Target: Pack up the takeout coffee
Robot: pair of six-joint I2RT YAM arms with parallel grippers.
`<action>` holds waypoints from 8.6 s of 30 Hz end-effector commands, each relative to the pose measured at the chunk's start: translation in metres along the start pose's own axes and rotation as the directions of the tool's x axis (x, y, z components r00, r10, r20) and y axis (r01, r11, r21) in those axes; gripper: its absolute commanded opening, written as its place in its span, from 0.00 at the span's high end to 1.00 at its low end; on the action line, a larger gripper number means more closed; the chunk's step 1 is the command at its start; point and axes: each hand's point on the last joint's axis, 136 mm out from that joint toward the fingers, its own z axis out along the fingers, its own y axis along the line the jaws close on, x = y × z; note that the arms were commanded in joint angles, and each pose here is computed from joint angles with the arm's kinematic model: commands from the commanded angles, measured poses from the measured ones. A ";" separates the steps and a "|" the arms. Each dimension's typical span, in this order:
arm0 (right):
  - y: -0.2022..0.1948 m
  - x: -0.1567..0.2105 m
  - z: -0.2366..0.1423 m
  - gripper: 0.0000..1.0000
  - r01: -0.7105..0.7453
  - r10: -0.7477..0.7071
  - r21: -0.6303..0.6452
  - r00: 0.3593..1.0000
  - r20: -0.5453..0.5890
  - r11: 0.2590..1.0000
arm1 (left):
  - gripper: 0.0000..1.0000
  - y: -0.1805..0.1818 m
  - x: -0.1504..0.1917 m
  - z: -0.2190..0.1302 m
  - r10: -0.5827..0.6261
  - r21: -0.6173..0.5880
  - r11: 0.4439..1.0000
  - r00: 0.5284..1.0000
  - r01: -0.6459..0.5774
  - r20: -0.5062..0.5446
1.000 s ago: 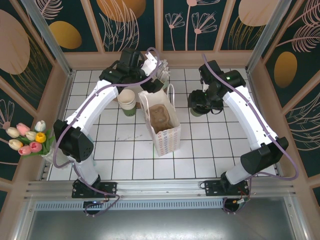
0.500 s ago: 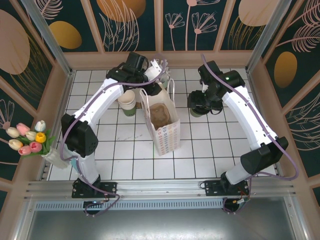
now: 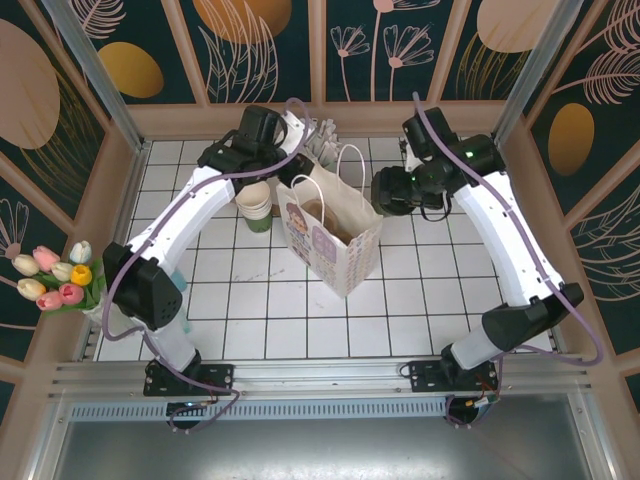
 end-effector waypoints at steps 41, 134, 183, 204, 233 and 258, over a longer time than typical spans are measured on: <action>0.135 0.018 0.018 0.38 0.321 -0.325 -0.158 0.946 0.005 0.934 | 0.22 -0.079 -0.015 -0.169 0.031 0.166 0.979 0.886 -0.122 0.462; 0.107 0.032 0.057 0.37 0.373 -0.371 -0.076 0.928 0.033 0.925 | 0.01 -0.092 0.003 -0.195 0.617 -0.174 0.733 0.535 -0.658 0.577; 0.113 0.030 0.044 0.37 0.427 -0.413 -0.112 0.902 0.130 0.897 | 0.82 -0.037 -0.030 -0.053 0.394 0.055 0.885 0.805 -0.463 0.444; 0.128 0.042 0.058 0.38 0.556 -0.553 -0.141 0.831 0.059 0.819 | 0.62 -0.023 -0.056 -0.059 0.271 0.036 0.947 0.852 -0.320 0.447; 0.113 0.025 0.050 0.38 0.505 -0.489 -0.128 0.862 0.134 0.854 | 1.00 -0.044 -0.042 -0.040 0.463 0.072 0.816 0.724 -0.573 0.512; 0.117 0.046 0.079 0.38 0.610 -0.610 -0.117 0.791 0.037 0.784 | 0.95 -0.020 -0.057 -0.008 0.174 0.210 0.946 0.934 -0.247 0.312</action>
